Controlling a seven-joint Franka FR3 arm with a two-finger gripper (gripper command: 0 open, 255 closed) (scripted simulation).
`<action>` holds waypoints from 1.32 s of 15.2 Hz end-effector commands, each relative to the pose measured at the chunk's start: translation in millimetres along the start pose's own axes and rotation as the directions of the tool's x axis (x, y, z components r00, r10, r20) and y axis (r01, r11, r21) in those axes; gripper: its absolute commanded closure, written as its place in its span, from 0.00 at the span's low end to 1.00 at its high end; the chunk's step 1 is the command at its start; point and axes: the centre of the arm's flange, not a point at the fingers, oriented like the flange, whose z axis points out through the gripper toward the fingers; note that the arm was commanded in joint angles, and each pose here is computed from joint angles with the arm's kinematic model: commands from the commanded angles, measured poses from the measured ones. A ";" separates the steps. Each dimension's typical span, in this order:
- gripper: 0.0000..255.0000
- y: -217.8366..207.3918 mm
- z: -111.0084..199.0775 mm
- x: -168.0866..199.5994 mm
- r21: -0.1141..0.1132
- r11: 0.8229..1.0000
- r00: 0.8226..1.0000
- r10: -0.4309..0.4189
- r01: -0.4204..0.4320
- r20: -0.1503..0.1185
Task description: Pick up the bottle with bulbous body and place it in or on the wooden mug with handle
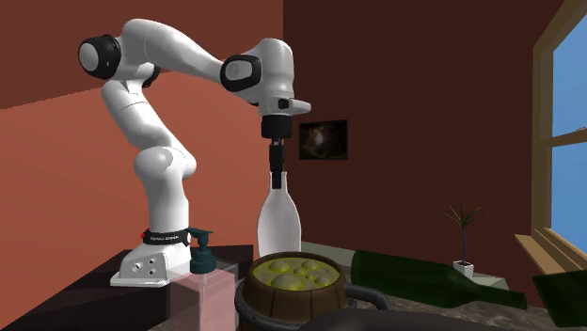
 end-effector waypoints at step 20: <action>1.00 -0.8 -111.7 1.2 0.000 1.000 1.000 0.000 0.000 0.000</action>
